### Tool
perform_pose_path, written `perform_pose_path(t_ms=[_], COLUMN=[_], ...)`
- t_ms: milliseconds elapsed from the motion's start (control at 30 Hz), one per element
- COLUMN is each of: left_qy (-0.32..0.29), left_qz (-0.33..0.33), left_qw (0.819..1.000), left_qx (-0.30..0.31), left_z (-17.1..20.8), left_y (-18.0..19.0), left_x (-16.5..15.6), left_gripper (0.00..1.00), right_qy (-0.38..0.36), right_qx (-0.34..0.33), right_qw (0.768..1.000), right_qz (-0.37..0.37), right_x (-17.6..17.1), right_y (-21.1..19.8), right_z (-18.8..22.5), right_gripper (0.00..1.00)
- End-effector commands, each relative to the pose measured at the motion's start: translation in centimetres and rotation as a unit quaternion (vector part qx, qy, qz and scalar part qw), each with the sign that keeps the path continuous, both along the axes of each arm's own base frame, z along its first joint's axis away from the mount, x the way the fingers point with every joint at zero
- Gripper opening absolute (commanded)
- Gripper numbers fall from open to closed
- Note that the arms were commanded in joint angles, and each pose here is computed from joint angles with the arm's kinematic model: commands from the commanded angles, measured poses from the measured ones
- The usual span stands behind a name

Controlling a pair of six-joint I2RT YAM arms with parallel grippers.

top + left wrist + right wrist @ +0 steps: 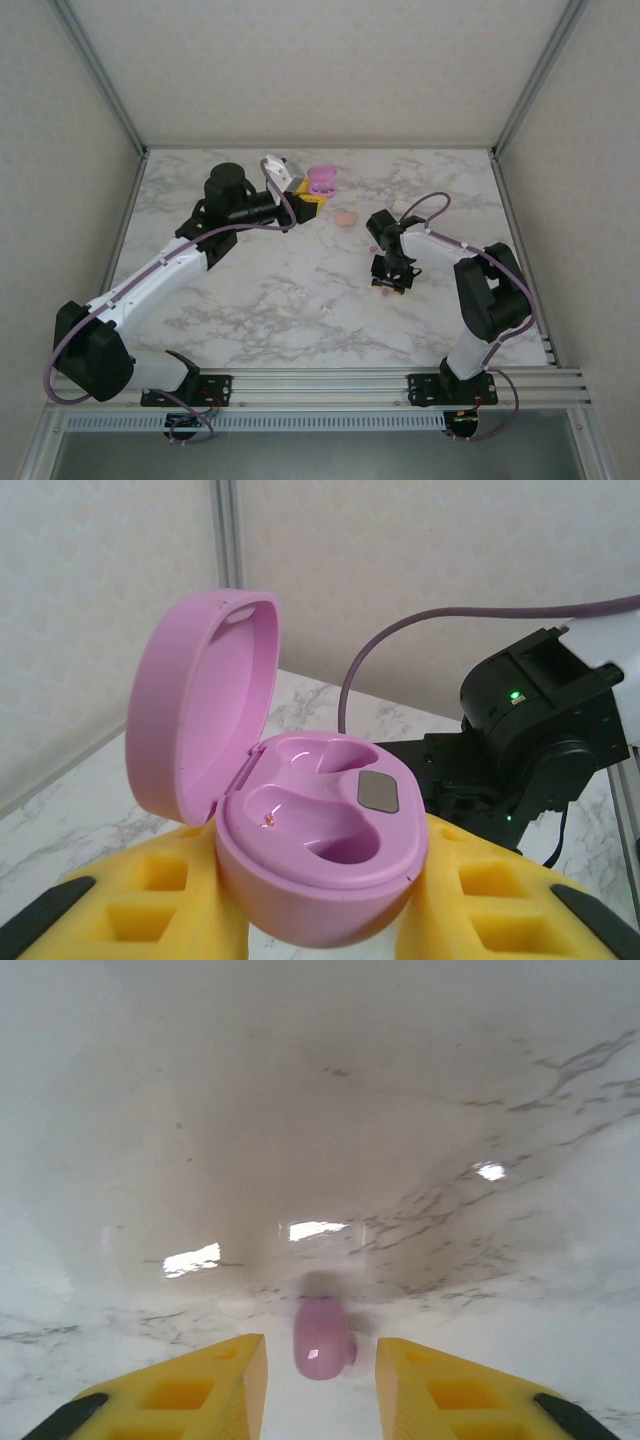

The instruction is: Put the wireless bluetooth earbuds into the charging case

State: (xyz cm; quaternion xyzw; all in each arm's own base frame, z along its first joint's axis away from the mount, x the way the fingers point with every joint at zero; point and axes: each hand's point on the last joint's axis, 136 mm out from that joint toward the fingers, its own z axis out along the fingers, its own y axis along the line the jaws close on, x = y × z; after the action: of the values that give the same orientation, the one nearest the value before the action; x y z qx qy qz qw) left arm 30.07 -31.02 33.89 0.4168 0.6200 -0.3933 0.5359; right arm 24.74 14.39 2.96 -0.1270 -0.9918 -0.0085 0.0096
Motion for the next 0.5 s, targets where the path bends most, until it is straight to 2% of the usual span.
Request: perform_pose_path(t_ms=[0, 233, 467], left_qy=[-0.019, -0.018, -0.018], left_qz=[-0.003, -0.003, -0.002], left_qw=[1.0, 1.0, 1.0], left_qx=[-0.01, -0.01, -0.009], left_z=[1.8, 1.8, 1.7], left_y=[0.2, 0.1, 0.2], left_x=[0.0, 0.0, 0.0], left_gripper=[0.23, 0.23, 0.23], right_qy=[0.001, 0.005, 0.012], right_qx=[-0.026, -0.042, -0.017], right_qw=[0.999, 0.998, 0.998], right_qz=[0.018, 0.038, 0.054], right_x=[-0.1, 0.8, 1.0], right_y=[-1.2, -1.2, -0.1], right_z=[0.7, 0.1, -0.6], right_gripper=[0.36, 0.32, 0.29])
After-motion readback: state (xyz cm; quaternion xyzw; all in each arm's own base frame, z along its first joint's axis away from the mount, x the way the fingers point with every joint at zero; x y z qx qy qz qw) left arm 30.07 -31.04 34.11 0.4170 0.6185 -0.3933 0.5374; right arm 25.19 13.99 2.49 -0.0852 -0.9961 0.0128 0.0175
